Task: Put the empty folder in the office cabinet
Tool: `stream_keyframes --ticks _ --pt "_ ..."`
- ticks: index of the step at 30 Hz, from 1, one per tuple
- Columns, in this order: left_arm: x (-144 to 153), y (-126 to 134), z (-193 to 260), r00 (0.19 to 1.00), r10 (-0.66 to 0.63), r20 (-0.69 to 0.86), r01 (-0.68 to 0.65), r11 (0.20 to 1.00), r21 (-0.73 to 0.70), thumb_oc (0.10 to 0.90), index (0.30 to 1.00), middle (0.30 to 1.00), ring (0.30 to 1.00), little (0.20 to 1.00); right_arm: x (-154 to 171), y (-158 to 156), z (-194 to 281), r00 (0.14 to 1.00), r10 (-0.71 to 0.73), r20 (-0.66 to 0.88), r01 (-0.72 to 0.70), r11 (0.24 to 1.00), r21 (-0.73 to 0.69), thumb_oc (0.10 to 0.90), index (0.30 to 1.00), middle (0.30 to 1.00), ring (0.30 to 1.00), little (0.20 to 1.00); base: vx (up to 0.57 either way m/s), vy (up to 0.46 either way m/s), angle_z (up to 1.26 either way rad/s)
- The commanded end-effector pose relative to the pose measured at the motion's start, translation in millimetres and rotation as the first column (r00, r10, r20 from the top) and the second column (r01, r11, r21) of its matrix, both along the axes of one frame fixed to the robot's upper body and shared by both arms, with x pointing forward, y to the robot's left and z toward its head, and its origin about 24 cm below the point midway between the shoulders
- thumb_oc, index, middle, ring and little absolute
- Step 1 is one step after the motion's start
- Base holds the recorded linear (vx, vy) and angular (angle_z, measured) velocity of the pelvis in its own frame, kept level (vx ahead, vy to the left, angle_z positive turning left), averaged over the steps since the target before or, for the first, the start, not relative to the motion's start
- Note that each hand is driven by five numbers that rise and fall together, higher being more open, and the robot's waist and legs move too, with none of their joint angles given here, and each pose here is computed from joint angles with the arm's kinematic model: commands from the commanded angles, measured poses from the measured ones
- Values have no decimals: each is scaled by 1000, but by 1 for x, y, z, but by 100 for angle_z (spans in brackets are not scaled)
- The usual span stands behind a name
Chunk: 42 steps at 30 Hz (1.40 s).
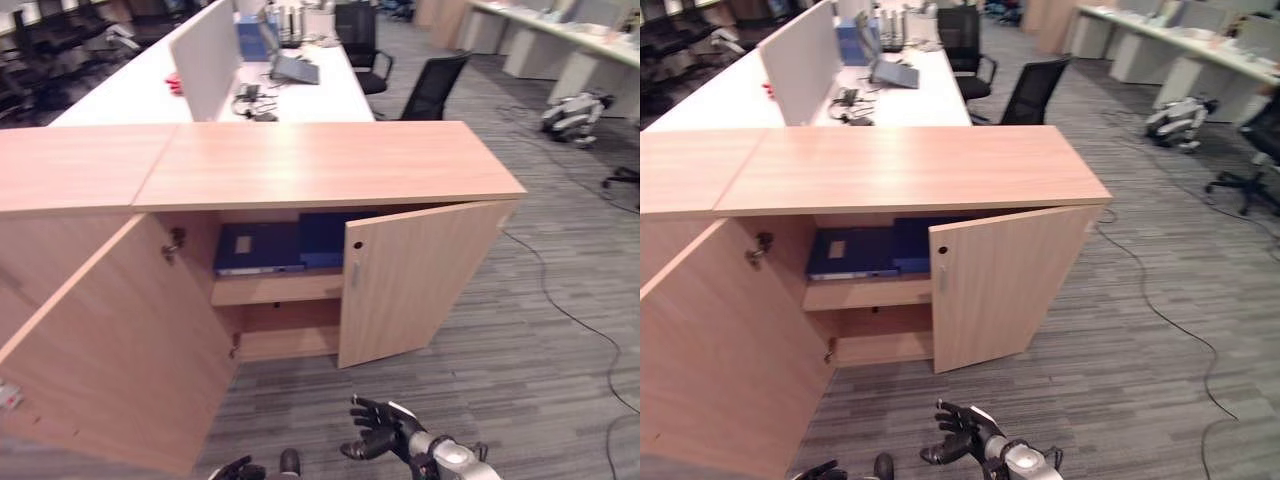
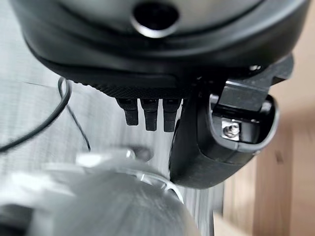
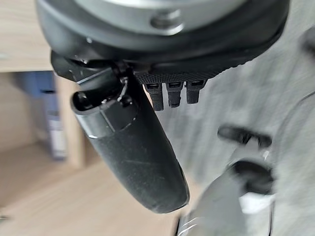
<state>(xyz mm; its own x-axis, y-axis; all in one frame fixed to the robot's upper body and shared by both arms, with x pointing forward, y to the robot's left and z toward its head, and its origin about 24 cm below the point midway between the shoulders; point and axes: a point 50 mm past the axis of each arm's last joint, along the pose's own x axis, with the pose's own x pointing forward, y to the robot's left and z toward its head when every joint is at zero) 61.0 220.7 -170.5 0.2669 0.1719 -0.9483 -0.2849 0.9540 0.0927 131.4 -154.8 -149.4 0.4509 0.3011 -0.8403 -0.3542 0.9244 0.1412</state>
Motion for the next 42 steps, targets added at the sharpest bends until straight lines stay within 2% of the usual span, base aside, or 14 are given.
stream_keyframes --ticks 1,7,8,9,10,11,12,16,22,24,27,31,33,42 --pt "4 -45 -6 997 -79 11 80 991 -110 800 900 900 900 900 38 21 10 993 3 115 0 1000 -21 800 900 900 900 900 50 170 131" --pt "-10 -52 -8 994 -103 -21 100 988 -116 800 900 900 900 900 -35 -31 -21 934 -310 -180 254 926 -279 800 900 900 900 900 -13 249 89" --pt "-14 -52 -8 994 -107 -27 103 988 -116 800 900 900 900 900 -54 -41 -24 886 -406 -224 326 889 -322 800 900 900 900 900 12 327 80" --pt "-20 -54 -9 995 -93 -38 88 988 -125 800 900 900 900 900 -73 -60 -24 741 -630 -231 535 763 -363 800 900 900 900 900 19 447 79" --pt "-23 -54 -9 996 -77 -44 71 989 -127 800 900 900 900 900 -86 -67 -24 651 -721 -237 621 686 -379 800 900 900 900 900 19 346 93" --pt "-23 -55 -9 996 -80 -44 73 989 -128 800 900 900 900 900 -87 -67 -24 649 -723 -237 623 684 -380 800 900 900 900 900 6 328 107" --pt "-26 -53 -9 997 -54 -46 48 991 -127 800 900 900 900 900 -106 -73 -24 546 -800 -248 695 598 -399 800 900 900 900 900 0 209 107" --pt "-30 -51 -9 997 -48 -52 42 991 -126 800 900 900 900 900 -129 -85 -22 479 -842 -248 709 538 -456 800 900 900 900 900 -12 299 57" --pt "-39 -40 -10 996 15 -93 -23 995 -92 800 900 900 900 900 -126 -93 -20 365 -909 -200 803 417 -427 800 900 900 900 900 1 187 46" --pt "-39 -15 -7 994 36 -99 -37 999 -7 800 900 900 900 900 -126 -92 -20 364 -912 -191 817 411 -404 800 900 900 900 900 52 178 54" --pt "-6 25 6 1000 -13 10 12 991 131 800 900 900 900 900 -131 -102 -17 354 -919 -173 823 394 -409 800 900 900 900 900 17 64 45" --pt "23 43 17 993 -78 89 58 976 209 800 900 900 900 900 -138 -104 -17 344 -922 -179 821 388 -419 800 900 900 900 900 21 -57 25" --pt "92 65 62 912 -169 374 30 936 350 800 900 900 900 900 -157 -112 -13 300 -937 -178 814 349 -464 800 900 900 900 900 69 -126 -8" --pt "174 53 103 804 -334 492 105 894 436 800 900 900 900 900 -160 -111 -13 334 -920 -204 795 392 -463 800 900 900 900 900 28 -86 -17"
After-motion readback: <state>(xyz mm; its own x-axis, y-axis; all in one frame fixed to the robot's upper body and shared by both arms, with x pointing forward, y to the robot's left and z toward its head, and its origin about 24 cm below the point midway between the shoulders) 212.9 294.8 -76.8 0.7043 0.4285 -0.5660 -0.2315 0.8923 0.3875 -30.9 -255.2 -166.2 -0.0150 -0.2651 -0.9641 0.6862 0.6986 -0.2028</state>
